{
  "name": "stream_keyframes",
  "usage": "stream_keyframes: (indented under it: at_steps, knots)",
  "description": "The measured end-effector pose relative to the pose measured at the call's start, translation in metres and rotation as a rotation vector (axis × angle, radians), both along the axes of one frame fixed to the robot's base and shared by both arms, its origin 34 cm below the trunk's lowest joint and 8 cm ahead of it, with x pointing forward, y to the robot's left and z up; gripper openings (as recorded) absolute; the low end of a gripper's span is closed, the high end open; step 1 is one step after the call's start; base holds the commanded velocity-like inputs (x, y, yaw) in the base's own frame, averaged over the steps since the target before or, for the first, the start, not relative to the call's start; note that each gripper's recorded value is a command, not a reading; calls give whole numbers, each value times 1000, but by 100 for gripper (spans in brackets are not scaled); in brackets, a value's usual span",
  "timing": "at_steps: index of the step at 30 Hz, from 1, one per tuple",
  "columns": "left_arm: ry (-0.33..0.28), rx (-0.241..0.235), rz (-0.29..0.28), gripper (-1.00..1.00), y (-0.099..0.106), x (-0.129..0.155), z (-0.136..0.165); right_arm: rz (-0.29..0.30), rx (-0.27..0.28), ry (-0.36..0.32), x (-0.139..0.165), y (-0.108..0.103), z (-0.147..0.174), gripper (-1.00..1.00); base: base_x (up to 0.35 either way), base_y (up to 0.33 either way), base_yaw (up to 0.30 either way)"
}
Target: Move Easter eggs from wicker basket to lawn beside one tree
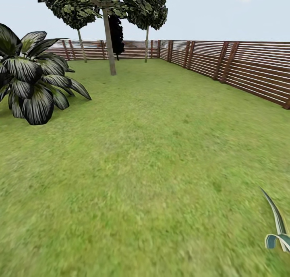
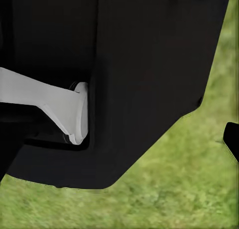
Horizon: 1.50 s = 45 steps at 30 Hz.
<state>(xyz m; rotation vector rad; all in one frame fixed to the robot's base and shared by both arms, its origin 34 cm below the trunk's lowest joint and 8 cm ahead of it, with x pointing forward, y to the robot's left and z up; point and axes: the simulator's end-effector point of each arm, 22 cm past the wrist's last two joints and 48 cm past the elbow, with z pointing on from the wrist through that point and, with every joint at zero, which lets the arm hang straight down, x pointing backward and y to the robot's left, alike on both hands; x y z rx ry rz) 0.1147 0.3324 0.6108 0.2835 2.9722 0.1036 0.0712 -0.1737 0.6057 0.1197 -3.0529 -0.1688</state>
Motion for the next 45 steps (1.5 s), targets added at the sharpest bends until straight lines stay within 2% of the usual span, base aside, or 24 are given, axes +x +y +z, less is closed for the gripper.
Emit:
stream_keyframes:
  at_steps: [18,45]
  knots:
    - [4,-1,0,100,-1,-1,0,0,0,4,-2,0,0,100,323,-40,85]
    - [6,-1,0,100,-1,-2,0,1,1,6,-2,0,0,100,310,-148,78]
